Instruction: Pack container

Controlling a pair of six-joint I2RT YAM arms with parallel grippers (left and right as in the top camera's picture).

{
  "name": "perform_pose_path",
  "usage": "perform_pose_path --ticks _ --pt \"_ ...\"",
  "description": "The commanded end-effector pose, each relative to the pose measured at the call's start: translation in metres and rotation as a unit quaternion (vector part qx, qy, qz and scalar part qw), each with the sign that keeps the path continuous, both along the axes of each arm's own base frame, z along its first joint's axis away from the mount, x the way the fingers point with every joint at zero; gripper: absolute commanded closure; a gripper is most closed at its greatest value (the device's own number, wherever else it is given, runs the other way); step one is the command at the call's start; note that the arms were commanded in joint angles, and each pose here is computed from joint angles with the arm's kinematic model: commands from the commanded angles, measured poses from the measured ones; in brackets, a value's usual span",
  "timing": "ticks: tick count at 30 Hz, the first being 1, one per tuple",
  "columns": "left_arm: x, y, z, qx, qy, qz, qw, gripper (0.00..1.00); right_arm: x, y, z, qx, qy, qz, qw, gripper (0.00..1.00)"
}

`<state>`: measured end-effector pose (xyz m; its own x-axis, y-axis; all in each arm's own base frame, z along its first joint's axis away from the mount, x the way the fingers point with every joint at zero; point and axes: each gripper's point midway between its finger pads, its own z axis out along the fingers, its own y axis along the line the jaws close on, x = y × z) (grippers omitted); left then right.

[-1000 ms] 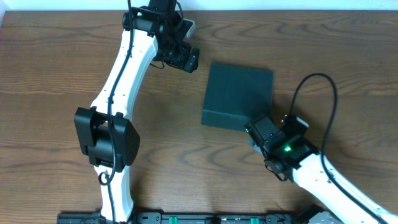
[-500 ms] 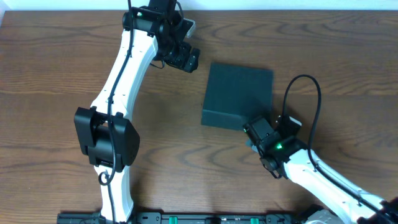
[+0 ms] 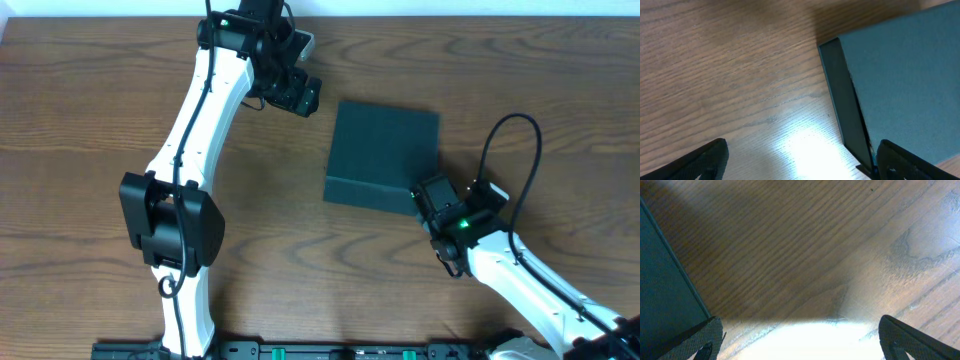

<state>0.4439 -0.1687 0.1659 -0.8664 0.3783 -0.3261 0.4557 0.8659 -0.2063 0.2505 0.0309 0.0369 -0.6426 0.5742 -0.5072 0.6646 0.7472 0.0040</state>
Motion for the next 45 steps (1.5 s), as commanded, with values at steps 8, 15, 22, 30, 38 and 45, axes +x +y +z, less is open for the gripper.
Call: perform_pose_path --ticks 8,15,22,30,38,45 --pt "-0.001 0.001 -0.001 -0.004 0.003 -0.004 1.0 0.05 -0.024 0.025 -0.004 0.053 0.05 0.051 0.996 0.01" --pt "0.0 0.001 0.0 -0.005 0.0 -0.004 1.0 0.04 -0.011 0.053 0.007 0.104 0.015 0.101 0.989 0.01" --pt "0.0 0.001 0.0 -0.004 -0.001 -0.006 1.0 0.04 0.008 0.048 -0.004 0.071 -0.004 0.09 0.993 0.01" --pt "0.0 0.001 0.0 -0.004 -0.001 -0.007 1.0 0.04 0.015 0.027 -0.01 0.017 -0.004 0.078 0.997 0.01" --pt "0.0 0.001 0.0 -0.004 -0.001 -0.007 1.0 0.04 0.024 0.011 -0.007 0.01 -0.014 0.056 0.998 0.01" --pt "-0.001 0.0 0.0 -0.005 0.0 -0.007 1.0 0.04 0.026 0.016 -0.007 0.019 -0.015 0.07 0.997 0.01"
